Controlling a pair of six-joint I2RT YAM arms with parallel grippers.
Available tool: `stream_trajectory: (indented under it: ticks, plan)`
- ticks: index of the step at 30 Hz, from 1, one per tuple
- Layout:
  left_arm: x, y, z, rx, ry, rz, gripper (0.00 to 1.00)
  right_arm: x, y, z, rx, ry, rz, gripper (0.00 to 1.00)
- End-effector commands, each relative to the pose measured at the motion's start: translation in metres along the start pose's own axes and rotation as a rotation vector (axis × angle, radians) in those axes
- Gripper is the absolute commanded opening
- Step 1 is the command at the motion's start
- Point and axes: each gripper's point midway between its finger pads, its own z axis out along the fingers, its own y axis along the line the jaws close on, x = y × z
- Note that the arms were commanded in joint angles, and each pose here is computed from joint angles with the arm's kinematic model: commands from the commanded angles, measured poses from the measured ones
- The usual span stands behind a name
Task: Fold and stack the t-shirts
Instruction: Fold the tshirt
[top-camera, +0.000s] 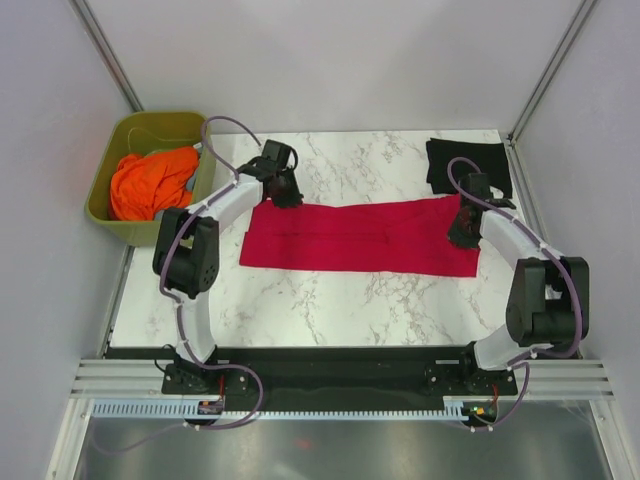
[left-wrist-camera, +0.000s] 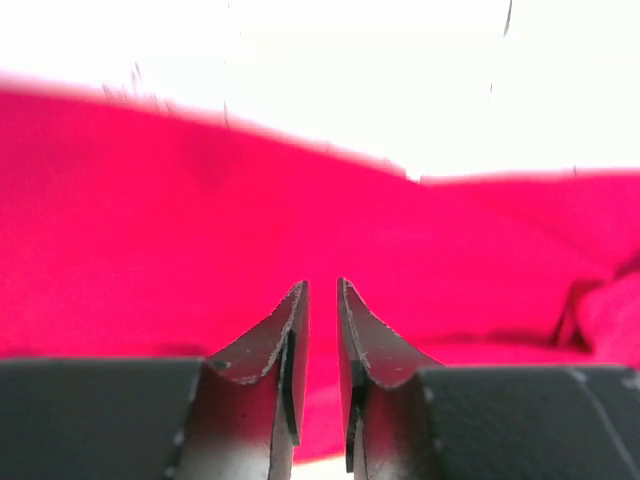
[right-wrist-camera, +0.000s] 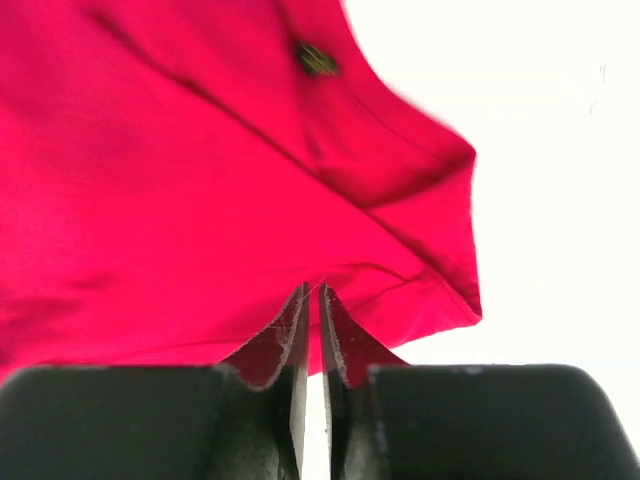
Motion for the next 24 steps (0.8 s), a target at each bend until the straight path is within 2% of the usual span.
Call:
stream_trajectory:
  ticks: [1,7,10,16,18,19,23,24]
  plan:
    - [0.000,0.038,0.024,-0.126,0.045,0.048,0.23,-0.039,0.022,-0.041,-0.127,-0.108,0.012,0.16]
    - [0.034,0.091,0.035,-0.319,0.112,0.023,0.21,-0.050,0.036,-0.062,-0.216,-0.138,-0.007,0.20]
    - [0.051,0.114,0.025,-0.416,0.125,0.003,0.17,-0.055,0.037,-0.071,-0.230,-0.162,-0.002,0.22]
    - [0.098,0.161,-0.006,-0.588,0.207,-0.024,0.17,-0.050,0.045,-0.073,-0.283,-0.149,0.023,0.24]
    - [0.103,0.166,-0.021,-0.603,0.190,-0.054,0.17,-0.046,0.045,-0.065,-0.283,-0.150,0.063,0.24]
    - [0.119,0.178,-0.029,-0.639,0.210,-0.059,0.17,-0.045,0.047,-0.061,-0.291,-0.150,0.074,0.24]
    - [0.124,0.193,-0.063,-0.704,0.141,-0.113,0.17,-0.031,0.063,-0.035,-0.347,-0.132,0.088,0.25]
    - [0.116,0.190,-0.078,-0.701,0.086,-0.131,0.18,-0.027,0.069,-0.031,-0.348,-0.118,0.085,0.26]
